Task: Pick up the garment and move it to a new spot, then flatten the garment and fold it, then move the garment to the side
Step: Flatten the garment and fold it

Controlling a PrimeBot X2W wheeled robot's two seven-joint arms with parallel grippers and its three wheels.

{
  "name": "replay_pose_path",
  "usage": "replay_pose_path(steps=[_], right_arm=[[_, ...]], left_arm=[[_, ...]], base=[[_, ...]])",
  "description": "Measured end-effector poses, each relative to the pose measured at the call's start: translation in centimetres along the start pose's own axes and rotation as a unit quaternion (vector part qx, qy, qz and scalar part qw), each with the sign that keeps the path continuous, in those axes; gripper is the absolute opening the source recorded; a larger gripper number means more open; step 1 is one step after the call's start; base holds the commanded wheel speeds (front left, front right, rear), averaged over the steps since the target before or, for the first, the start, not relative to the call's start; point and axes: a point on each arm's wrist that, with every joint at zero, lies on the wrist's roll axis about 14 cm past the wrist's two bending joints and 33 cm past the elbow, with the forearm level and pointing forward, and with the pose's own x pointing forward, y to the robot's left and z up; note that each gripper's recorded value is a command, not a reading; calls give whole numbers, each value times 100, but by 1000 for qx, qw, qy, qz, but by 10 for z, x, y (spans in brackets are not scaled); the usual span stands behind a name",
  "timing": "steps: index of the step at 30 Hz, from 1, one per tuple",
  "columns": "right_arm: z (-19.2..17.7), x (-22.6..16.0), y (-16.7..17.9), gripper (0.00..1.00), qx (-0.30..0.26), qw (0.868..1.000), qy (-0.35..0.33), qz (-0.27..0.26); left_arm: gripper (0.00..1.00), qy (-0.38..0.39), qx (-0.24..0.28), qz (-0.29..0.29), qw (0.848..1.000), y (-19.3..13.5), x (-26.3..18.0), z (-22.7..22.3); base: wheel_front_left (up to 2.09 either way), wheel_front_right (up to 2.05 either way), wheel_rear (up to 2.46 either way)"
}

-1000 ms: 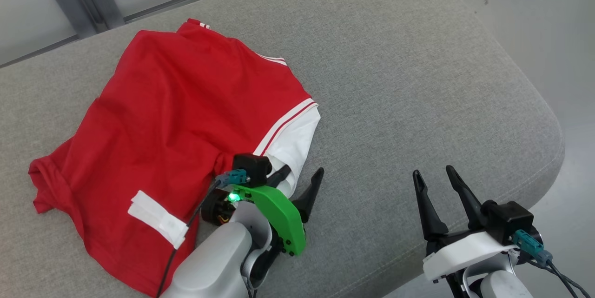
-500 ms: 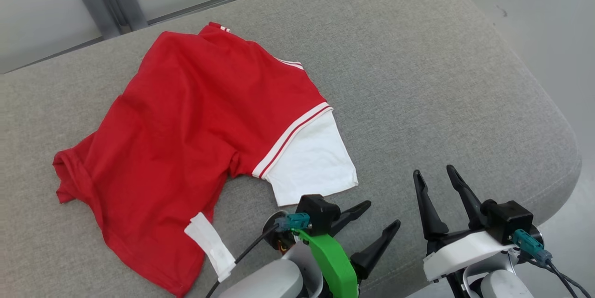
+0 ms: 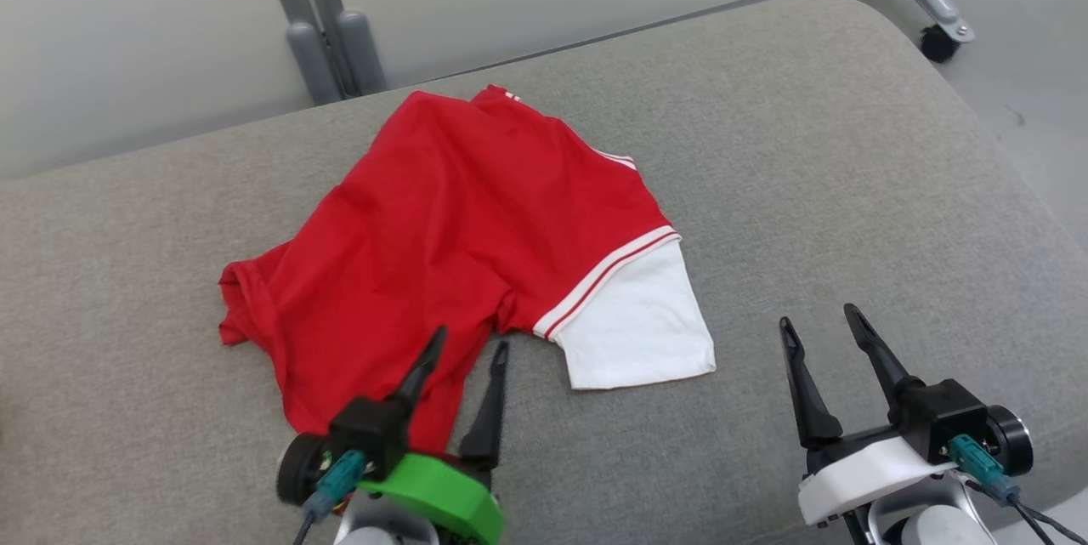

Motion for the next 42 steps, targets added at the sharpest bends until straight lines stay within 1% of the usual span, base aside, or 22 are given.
replay_pose_path(steps=[4,6,9,11,15,17,20,33,38,41,42], right_arm=[[9,7,5,100,-11,1000,-15,19],[12,10,8,100,-13,999,-20,27],[12,11,8,100,-17,999,-21,31],[9,10,9,100,-19,999,-17,34],[2,11,16,100,-18,999,-7,45],[1,11,17,100,-19,999,-5,46],[-1,10,16,100,-13,999,-2,42],[-4,6,11,100,-14,999,3,32],[-4,8,10,100,-7,1000,2,29],[7,22,16,100,-5,999,-15,37],[0,25,20,100,-6,999,-3,46]], left_arm=[[100,-26,25,101,994,52,-39,12],[100,-34,28,159,986,79,-64,15],[100,-38,30,229,972,112,-101,14],[100,-34,29,262,964,127,-124,11],[100,-33,32,301,952,147,-157,7],[100,-36,40,303,951,151,-164,9],[100,-48,40,305,950,153,-167,15],[100,-53,44,280,958,148,-157,18],[100,-52,29,267,962,142,-149,15],[100,-55,24,253,966,135,-136,16],[100,-46,10,255,966,134,-133,8]], base=[[0,0,0],[0,0,0],[0,0,0],[0,0,0],[0,0,0],[0,0,0],[0,0,0],[0,0,0],[0,0,0],[0,0,0],[0,0,0]])
